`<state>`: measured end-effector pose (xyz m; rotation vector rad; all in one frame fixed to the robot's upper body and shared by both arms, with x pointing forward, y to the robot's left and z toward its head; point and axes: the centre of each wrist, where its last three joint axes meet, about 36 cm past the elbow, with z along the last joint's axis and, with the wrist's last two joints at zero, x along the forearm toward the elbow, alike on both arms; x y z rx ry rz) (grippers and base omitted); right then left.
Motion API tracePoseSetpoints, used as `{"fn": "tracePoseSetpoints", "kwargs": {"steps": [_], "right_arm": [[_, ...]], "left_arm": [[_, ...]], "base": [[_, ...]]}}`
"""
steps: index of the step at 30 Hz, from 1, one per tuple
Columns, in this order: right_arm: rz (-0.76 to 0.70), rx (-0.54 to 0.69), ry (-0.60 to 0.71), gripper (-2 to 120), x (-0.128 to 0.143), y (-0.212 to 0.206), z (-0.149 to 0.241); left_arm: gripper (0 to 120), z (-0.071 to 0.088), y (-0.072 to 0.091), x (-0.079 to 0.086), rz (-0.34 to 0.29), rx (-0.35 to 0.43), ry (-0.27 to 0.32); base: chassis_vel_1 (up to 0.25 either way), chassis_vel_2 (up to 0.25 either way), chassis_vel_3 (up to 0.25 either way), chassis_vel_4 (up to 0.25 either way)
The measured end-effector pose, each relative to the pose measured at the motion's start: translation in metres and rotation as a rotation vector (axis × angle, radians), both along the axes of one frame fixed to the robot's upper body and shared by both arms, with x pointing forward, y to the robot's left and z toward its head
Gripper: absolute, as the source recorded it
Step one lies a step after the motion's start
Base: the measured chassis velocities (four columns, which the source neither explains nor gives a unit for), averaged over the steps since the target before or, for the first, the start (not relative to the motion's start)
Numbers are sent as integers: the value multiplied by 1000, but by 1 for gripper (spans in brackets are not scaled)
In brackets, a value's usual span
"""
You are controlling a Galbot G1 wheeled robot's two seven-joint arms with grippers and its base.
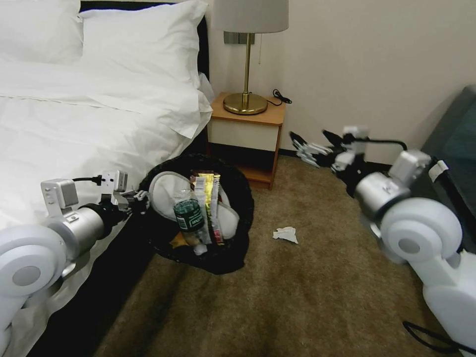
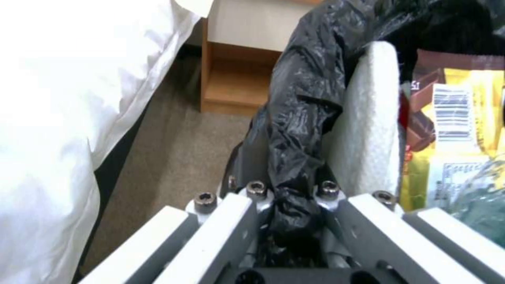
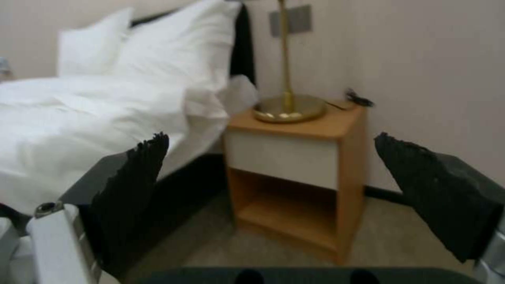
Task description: Pick up the trash bin, then pick up the garbage on the floor and place it into the trash bin.
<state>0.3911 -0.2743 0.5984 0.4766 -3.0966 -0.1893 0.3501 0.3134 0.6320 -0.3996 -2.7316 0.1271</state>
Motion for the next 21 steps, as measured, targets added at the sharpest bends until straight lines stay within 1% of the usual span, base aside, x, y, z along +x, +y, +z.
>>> {"fn": "tracePoseSetpoints", "kwargs": {"steps": [6, 8, 10, 12, 15, 21], "right_arm": [[-79, -59, -9, 100, -9, -14, -27], [-106, -81, 10, 100, -18, -19, -39], [-116, -85, 17, 100, -23, -21, -43], [-132, -82, 40, 100, -34, -24, -53], [-151, -104, 47, 100, -41, -28, -61], [-174, -114, 51, 100, -47, -33, -61]], "left_arm": [[2, 0, -1, -1, -1, -4, -3], [2, 0, -1, -2, -4, -6, -3], [2, 1, -2, -2, -5, -7, -3], [2, 1, -3, -3, -10, -7, -5], [2, 1, -4, -3, -15, -8, -3], [2, 1, -6, -6, -21, -7, -6]], "base": [[0, 0, 0, 0], [0, 0, 0, 0], [0, 0, 0, 0], [0, 0, 0, 0], [0, 0, 0, 0], [0, 0, 0, 0]]}}
